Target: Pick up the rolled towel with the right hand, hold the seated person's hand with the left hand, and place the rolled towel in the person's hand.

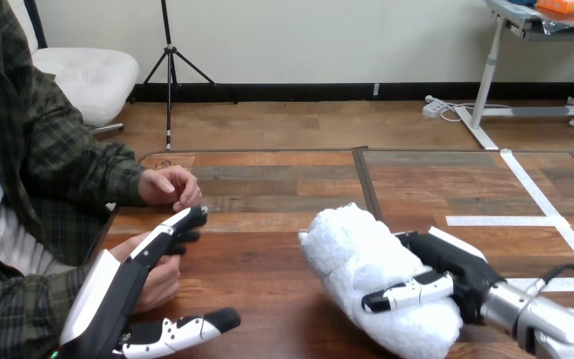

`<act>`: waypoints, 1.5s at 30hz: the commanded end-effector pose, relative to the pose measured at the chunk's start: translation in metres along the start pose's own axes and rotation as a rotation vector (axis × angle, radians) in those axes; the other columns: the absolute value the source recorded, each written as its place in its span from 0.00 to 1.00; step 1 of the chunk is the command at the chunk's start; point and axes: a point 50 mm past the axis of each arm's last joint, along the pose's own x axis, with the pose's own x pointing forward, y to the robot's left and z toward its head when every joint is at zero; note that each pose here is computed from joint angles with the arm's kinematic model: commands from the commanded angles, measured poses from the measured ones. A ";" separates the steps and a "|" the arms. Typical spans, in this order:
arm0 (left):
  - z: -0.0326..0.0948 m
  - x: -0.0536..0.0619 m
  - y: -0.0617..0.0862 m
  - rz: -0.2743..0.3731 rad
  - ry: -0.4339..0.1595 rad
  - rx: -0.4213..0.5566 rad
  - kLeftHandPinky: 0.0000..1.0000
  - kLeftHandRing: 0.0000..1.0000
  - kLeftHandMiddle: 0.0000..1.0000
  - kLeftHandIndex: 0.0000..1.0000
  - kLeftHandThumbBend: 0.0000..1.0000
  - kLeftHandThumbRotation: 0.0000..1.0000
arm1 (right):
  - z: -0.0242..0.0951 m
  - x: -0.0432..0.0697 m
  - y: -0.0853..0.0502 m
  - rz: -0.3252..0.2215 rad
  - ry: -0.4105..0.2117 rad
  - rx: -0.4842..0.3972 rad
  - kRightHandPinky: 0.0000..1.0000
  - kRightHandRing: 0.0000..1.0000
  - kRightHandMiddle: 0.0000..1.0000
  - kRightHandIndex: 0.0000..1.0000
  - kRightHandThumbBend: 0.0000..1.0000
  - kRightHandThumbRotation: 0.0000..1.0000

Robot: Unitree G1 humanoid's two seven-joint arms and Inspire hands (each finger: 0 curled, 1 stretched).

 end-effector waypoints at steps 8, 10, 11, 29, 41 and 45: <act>0.041 0.024 0.067 0.024 -0.093 0.448 0.66 0.77 0.86 0.88 1.00 0.54 | 0.096 -0.017 0.005 -0.018 -0.477 -0.005 0.09 0.15 0.20 0.23 0.73 0.00; 0.042 0.025 0.070 0.019 -0.081 0.477 0.66 0.78 0.86 0.88 1.00 0.52 | 0.096 -0.019 0.006 -0.019 -0.481 -0.009 0.09 0.15 0.20 0.23 0.73 0.00; 0.044 0.025 0.074 0.013 -0.075 0.504 0.66 0.78 0.86 0.88 1.00 0.52 | 0.097 -0.020 0.007 -0.020 -0.484 -0.011 0.09 0.15 0.20 0.23 0.73 0.00; 0.051 0.038 0.103 -0.013 -0.031 0.705 0.72 0.83 0.85 0.85 1.00 0.37 | 0.100 -0.031 0.009 -0.034 -0.497 -0.018 0.09 0.14 0.20 0.22 0.70 0.00; 0.049 0.044 0.109 0.008 -0.024 0.762 0.77 0.86 0.86 0.86 1.00 0.33 | 0.101 -0.036 0.008 -0.048 -0.491 -0.070 0.09 0.15 0.20 0.22 0.69 0.00; 0.050 0.044 0.110 0.019 -0.027 0.772 0.78 0.88 0.87 0.87 1.00 0.31 | 0.101 -0.037 0.008 -0.050 -0.485 -0.067 0.09 0.15 0.20 0.22 0.69 0.00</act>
